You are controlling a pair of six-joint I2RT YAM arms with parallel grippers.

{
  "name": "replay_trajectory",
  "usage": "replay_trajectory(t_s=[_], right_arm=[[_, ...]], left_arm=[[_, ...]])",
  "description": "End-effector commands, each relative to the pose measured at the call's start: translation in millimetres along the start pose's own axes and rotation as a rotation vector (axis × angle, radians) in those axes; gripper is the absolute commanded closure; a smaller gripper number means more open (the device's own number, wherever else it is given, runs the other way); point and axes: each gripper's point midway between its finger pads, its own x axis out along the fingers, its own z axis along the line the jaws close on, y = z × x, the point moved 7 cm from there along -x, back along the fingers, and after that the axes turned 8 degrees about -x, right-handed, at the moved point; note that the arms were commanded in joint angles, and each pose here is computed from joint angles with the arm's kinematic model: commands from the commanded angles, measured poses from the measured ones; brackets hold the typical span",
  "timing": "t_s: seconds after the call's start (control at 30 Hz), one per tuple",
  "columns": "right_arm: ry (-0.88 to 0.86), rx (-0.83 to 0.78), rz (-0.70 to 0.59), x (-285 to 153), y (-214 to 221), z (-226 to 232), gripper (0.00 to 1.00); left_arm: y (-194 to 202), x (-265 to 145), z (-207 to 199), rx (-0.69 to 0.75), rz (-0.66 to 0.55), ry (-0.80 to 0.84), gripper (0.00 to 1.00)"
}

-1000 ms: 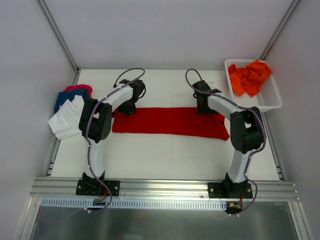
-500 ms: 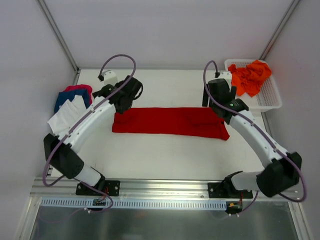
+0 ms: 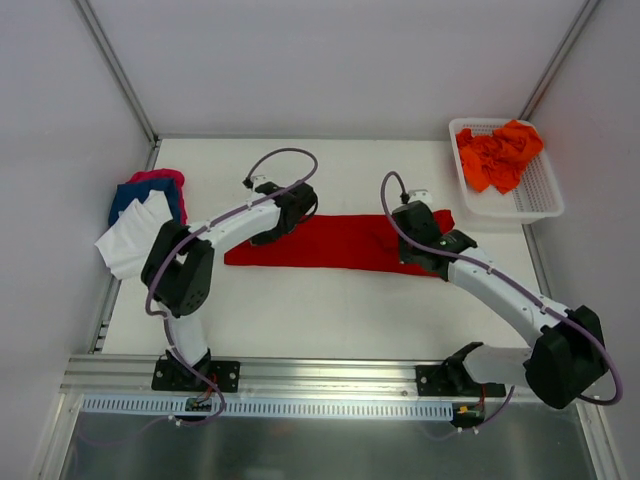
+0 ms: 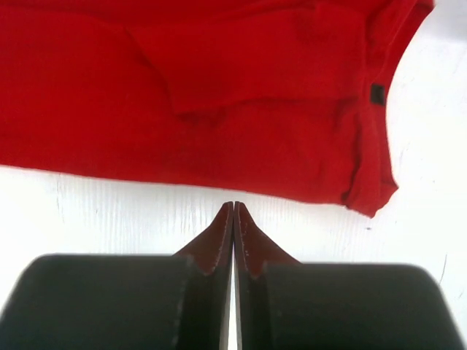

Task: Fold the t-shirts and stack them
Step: Fold the tshirt

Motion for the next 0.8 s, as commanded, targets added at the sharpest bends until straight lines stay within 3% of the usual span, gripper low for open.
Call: replay_trajectory(t_s=[0.0, 0.3, 0.77], right_arm=[[-0.024, 0.054, -0.052, -15, 0, 5, 1.0], [0.013, 0.068, -0.073, -44, 18, -13, 1.0], [0.001, 0.11, -0.127, -66, 20, -21, 1.0]], left_arm=[[-2, 6, -27, 0.016, 0.063, 0.079, 1.0], [8, 35, -47, 0.029, 0.142, 0.092, 1.0], [14, 74, -29, 0.023, 0.214, -0.017, 1.0]])
